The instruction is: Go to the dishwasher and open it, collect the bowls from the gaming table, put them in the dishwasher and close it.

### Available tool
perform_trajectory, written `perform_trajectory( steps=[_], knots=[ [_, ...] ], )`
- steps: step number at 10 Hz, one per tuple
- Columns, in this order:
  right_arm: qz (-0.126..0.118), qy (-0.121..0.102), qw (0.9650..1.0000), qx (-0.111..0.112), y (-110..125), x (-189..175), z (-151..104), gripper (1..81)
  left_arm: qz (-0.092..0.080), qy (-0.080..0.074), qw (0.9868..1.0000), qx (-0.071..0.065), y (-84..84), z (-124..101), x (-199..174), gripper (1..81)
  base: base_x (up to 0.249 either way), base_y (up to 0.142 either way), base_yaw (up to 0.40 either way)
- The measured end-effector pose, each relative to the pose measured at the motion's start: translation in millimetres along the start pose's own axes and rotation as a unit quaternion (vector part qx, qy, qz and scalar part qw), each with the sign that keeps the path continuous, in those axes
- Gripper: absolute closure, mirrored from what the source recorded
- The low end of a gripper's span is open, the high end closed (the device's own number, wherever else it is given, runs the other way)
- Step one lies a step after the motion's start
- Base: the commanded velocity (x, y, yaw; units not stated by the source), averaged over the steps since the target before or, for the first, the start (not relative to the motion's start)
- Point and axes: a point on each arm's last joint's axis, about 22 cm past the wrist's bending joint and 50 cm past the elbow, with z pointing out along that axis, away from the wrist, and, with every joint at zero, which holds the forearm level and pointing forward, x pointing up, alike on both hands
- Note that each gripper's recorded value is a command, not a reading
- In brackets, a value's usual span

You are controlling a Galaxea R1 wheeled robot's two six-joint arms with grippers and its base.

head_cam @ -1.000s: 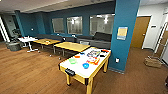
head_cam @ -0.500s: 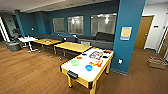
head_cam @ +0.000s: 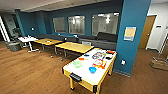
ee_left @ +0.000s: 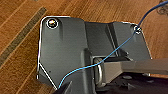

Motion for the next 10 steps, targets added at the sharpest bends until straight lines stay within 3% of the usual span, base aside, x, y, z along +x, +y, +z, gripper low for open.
perform_trajectory(
  steps=[10],
  knots=[
    [0.0, 0.0, 1.0, 0.001, -0.7, 0.2, 0.2, 1.0, 0.0, 0.0, 1.0, 0.001, -2.1, -0.5, 0.3, 1.0, 0.132, 0.108, 0.0]
  ],
)
